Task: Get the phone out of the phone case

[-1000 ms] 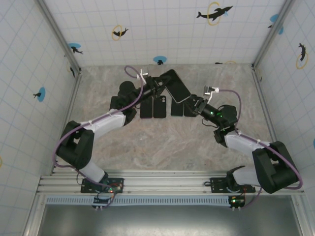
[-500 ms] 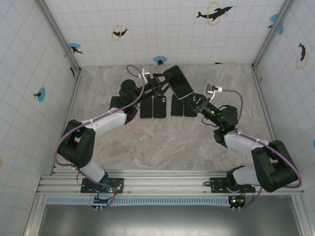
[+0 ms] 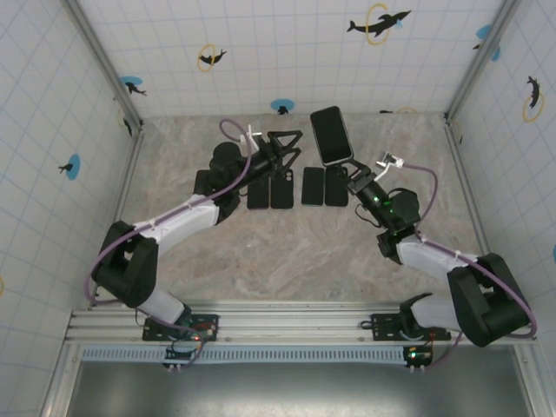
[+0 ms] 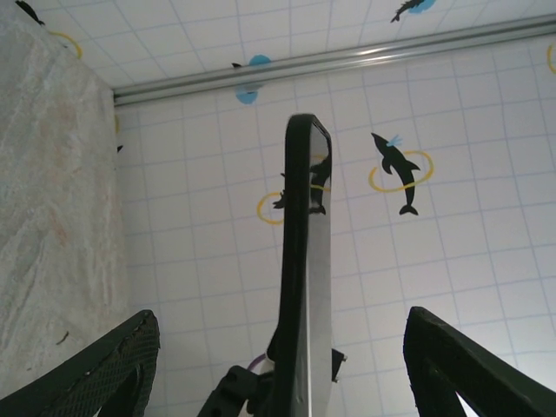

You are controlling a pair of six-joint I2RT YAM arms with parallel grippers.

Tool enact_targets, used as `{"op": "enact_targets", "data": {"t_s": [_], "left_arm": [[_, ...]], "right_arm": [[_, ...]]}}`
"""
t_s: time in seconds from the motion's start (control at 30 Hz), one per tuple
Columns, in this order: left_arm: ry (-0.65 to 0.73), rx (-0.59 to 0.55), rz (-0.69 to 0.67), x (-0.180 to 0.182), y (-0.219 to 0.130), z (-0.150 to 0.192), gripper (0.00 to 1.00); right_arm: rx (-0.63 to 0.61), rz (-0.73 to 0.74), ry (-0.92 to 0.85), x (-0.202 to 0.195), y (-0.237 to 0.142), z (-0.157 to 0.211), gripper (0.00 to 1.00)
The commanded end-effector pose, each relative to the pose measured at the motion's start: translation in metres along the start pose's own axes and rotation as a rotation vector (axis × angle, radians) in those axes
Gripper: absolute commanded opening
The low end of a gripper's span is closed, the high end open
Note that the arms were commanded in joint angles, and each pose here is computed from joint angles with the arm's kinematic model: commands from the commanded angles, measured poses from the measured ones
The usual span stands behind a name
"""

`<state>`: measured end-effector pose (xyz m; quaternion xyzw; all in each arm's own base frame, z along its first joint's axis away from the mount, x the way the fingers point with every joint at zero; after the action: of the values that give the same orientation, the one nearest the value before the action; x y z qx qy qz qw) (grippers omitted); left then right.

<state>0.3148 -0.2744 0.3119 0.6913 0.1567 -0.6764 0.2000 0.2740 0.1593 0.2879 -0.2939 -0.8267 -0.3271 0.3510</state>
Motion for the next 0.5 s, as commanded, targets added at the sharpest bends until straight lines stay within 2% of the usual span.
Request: {"op": "enact_targets", "data": {"t_s": [0.0, 0.2, 0.47], "left_arm": [[0.006, -0.048, 0.006, -0.006, -0.008, 0.014, 0.75], [-0.037, -0.091, 0.035, -0.012, -0.007, 0.042, 0.71], [-0.093, -0.082, 0.089, -0.019, 0.011, 0.063, 0.62]], "right_arm": [[-0.143, 0.020, -0.102, 0.011, -0.003, -0.014, 0.00], [-0.170, 0.050, -0.167, 0.013, 0.004, -0.010, 0.00], [-0.179, 0.065, -0.222, 0.016, 0.008, -0.002, 0.00]]}}
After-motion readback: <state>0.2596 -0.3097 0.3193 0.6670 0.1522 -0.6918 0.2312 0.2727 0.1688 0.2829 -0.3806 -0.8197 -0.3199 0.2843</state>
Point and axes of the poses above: each hand's point on the last joint's axis, 136 mm out from that joint toward the fingers, its own y axis out along the fingers, its own x axis along the line the jaws close on, z = x × y, the point moved 7 cm from there along -y, back along the fingers, and after that the axes turned 9 degrees about -y, right-handed, at the moved point
